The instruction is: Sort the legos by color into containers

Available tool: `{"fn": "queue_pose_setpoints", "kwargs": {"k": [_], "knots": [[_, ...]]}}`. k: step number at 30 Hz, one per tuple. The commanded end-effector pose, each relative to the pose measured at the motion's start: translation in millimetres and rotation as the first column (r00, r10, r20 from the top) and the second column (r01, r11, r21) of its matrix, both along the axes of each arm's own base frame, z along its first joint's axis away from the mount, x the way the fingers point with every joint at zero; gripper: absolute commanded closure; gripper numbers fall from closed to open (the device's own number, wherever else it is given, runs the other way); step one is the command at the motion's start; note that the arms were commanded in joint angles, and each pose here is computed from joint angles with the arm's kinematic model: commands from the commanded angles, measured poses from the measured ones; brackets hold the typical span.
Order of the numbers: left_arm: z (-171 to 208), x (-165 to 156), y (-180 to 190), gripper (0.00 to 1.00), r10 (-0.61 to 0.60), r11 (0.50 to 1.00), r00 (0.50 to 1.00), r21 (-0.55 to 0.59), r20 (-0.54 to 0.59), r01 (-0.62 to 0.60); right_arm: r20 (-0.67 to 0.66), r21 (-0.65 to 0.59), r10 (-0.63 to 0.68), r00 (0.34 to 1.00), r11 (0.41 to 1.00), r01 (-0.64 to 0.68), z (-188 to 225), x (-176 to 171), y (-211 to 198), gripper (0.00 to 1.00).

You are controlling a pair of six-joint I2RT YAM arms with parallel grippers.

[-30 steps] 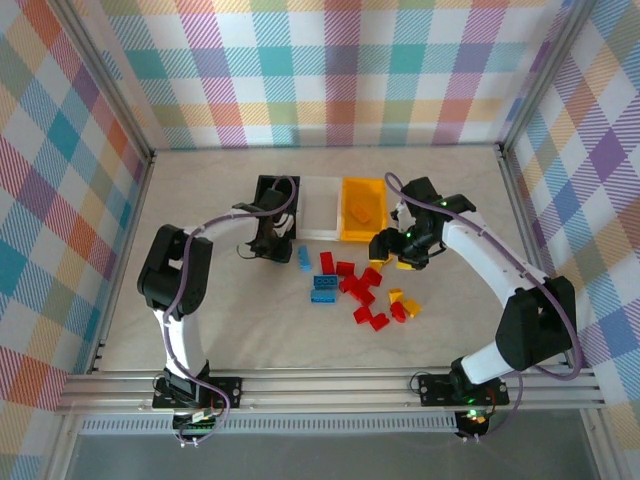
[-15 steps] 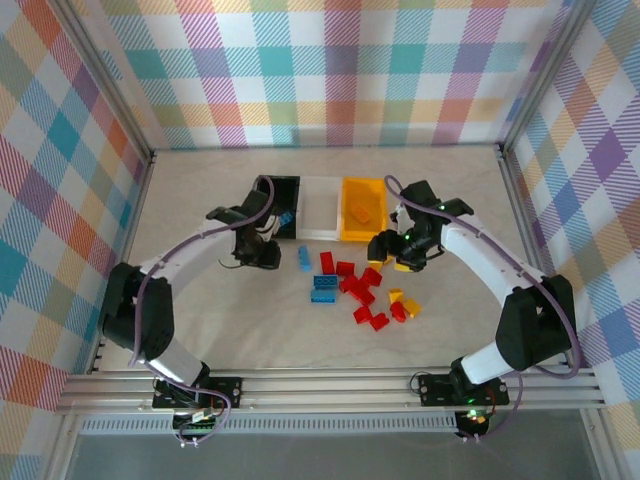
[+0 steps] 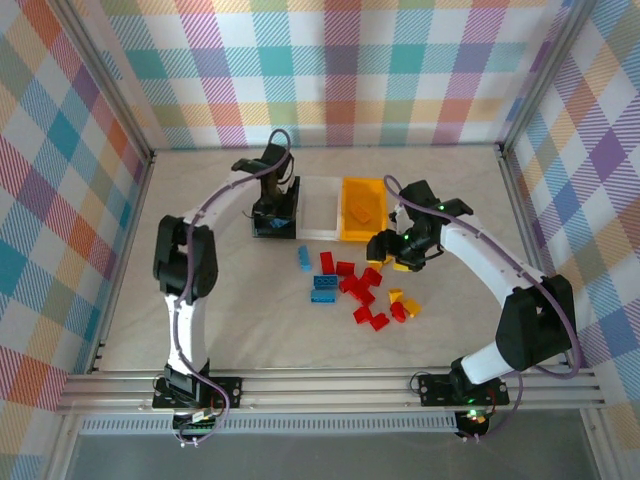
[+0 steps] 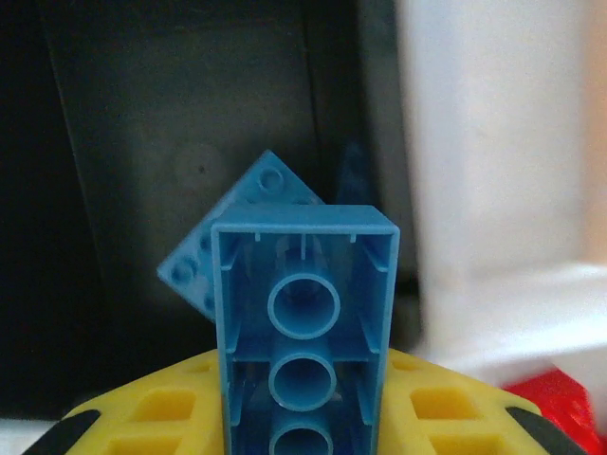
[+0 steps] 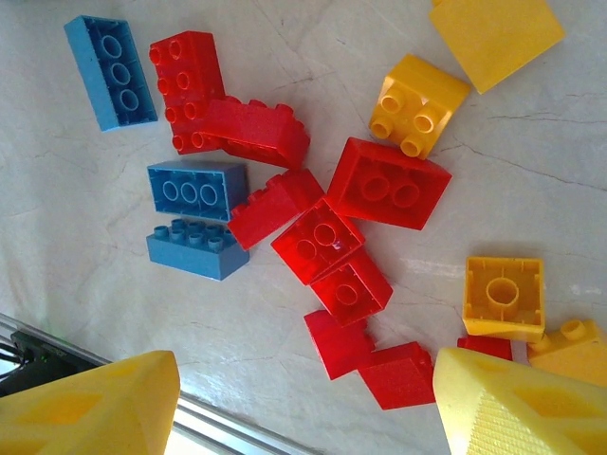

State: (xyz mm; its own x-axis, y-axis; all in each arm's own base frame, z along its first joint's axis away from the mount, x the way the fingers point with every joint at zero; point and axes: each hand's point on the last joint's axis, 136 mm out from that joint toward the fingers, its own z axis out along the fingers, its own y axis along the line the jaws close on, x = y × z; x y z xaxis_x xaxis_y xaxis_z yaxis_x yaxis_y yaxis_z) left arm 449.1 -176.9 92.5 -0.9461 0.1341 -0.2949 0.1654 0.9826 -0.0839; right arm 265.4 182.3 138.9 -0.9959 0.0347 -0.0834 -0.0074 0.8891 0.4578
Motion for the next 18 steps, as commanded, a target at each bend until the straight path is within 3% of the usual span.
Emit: {"fn": "queue_pose_setpoints", "kwargs": {"k": [1,3,10,18], "knots": [[-2,7,10,0.67,0.011,0.999,1.000,0.039,-0.029,-0.010,0.035,0.005,0.023,0.999,1.000,-0.023,18,-1,1,0.28],[-4,12,12,0.64,0.020,0.999,0.999,0.042,-0.028,-0.019,0.030,0.001,0.027,0.999,1.000,-0.027,16,-1,1,0.28],[1,11,16,0.37,0.043,0.999,0.999,0.024,-0.025,-0.042,0.016,0.007,0.042,0.999,0.999,-0.042,14,2,4,0.28],[46,-33,11,0.30,0.055,0.998,0.998,-0.021,0.030,-0.055,0.008,0.027,0.042,0.999,0.999,-0.042,11,5,9,0.28]]}}
